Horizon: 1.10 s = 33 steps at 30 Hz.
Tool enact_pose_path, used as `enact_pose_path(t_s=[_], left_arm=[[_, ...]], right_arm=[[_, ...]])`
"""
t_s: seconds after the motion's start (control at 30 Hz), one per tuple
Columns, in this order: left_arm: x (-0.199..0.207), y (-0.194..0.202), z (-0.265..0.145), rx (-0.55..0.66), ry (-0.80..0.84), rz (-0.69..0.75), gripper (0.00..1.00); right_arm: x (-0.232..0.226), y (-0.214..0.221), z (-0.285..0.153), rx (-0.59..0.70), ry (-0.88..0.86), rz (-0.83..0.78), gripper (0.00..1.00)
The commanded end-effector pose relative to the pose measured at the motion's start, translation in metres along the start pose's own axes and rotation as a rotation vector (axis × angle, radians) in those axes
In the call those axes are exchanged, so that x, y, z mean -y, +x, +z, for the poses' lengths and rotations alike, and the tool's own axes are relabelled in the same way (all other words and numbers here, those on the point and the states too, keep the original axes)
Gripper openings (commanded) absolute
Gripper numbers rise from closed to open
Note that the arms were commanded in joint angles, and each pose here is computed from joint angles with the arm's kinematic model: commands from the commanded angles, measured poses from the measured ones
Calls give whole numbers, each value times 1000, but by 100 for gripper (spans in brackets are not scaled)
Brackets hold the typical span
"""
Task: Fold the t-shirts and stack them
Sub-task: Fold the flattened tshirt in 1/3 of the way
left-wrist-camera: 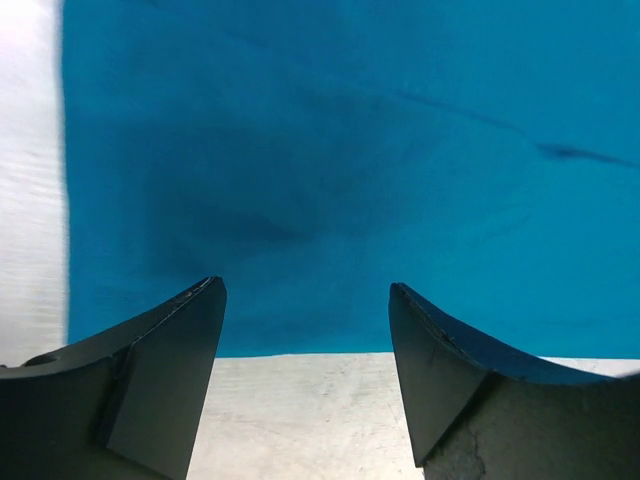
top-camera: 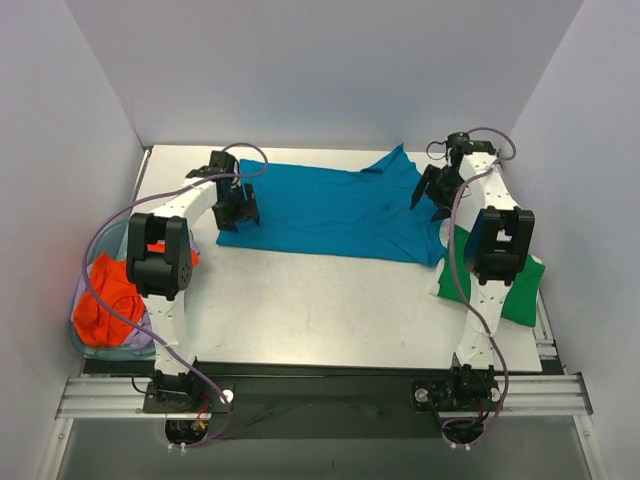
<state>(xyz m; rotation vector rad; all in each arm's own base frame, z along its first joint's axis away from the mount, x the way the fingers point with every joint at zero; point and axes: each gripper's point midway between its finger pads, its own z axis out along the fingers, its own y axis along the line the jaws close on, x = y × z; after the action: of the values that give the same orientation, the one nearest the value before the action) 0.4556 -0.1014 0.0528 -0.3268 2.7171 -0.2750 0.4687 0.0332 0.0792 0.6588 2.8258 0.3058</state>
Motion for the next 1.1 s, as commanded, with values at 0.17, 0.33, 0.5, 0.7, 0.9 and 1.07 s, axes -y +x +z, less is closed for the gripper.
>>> enact_pose_path(t_s=[0.17,0.33,0.5,0.7,0.9,1.07], left_arm=[[11,24,5,1,91,-97,78],[-20,32,11,-10,-1,-105,79],[-39,22,8,15,-52,-95,80],[-50,12,11,17,-89,-75,80],[-55,9,10,16,-99,-64,80],[-56,11,9,10,-100,-60,80]], right_arm=[[25,67,-29,-60,38,-66,56],[28,89,-29,-83,57,-91,54],[31,115,-27,-114,84,-133,52],[39,135,-17,-142,139,-181,50],[43,137,-4,-150,155,-196,47],[38,139,5,-175,127,-202,42]])
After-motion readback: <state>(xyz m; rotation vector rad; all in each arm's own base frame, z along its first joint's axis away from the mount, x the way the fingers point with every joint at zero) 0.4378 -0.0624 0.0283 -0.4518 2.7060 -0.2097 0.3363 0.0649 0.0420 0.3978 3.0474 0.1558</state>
